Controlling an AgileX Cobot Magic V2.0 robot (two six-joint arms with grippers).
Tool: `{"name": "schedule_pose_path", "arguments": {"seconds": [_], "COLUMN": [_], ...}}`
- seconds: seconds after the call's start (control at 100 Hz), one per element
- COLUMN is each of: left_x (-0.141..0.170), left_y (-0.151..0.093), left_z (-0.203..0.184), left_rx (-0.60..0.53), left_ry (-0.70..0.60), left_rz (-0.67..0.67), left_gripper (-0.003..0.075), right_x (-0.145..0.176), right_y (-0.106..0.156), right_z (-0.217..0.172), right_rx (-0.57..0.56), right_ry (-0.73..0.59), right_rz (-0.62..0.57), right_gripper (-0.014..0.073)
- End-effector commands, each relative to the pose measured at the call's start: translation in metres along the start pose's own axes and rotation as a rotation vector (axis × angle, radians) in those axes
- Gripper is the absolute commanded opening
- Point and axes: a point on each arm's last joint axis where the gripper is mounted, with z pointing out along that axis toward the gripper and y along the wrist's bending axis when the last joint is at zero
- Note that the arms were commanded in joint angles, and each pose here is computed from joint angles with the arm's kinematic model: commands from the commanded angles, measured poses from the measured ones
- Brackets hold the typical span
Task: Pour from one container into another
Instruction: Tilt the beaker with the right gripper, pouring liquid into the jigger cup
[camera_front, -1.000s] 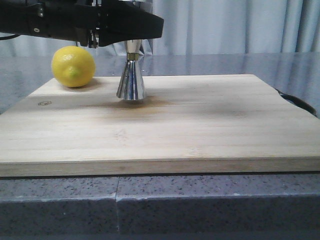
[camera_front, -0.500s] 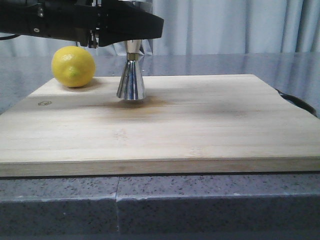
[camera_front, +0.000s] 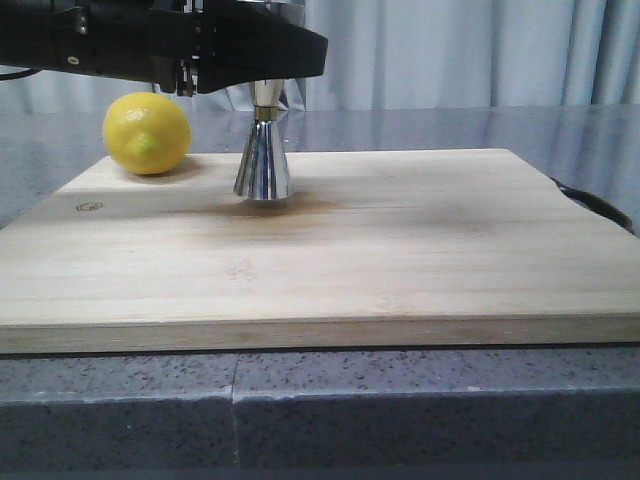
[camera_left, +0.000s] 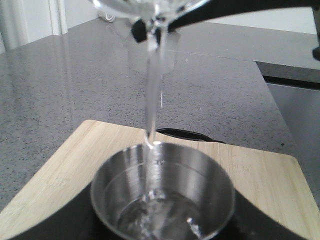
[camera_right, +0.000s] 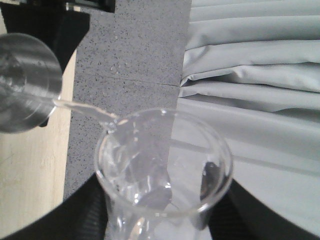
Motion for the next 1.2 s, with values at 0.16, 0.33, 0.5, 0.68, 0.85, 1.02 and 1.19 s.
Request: {"name": "schedule_pose_path", "arguments": {"seconds": [0.16, 0.33, 0.5, 0.68, 0.85, 1.02, 1.19], "left_x": [-0.0334, -0.0334, -0.0334, -0.0334, -0.0334, -0.0334, -0.0334], "left_y": [-0.0078, -0.0078, -0.0078, -0.0078, -0.0078, -0.0078, -0.0078], "left_z": [-0.0062, -0.0062, -0.0062, -0.0062, -0.0062, -0.0062, -0.0062], "left_rx": [0.03, 0.03, 0.03, 0.03, 0.03, 0.03, 0.03], "left_ry": [-0.15, -0.15, -0.15, -0.15, -0.15, -0.15, -0.15], "left_rz": [0.03, 0.03, 0.03, 0.03, 0.03, 0.03, 0.03], "left_gripper": [0.022, 0.022, 0.022, 0.022, 0.022, 0.022, 0.022], "right_x": [0.0042, 0.0041, 0.0038, 0.0022, 0.0014, 0.0016, 0.0016], "right_y": [-0.0228, -0.0229, -0.0232, -0.0245, -0.0253, -0.0257, -0.0259], "right_z": [-0.0202, -0.0203, -0.0203, -0.0206, -0.0207, -0.0208, -0.0208], "right_rx": [0.129, 0.131, 0.134, 0.15, 0.16, 0.164, 0.167], "right_ry": [-0.027, -0.027, -0.029, -0.045, -0.052, -0.049, -0.048], "right_rz": [-0.041, -0.073, -0.092, -0.099, -0.111, -0.125, -0.128], "right_gripper": [0.0244, 0.024, 0.024, 0.024, 0.024, 0.024, 0.024]}}
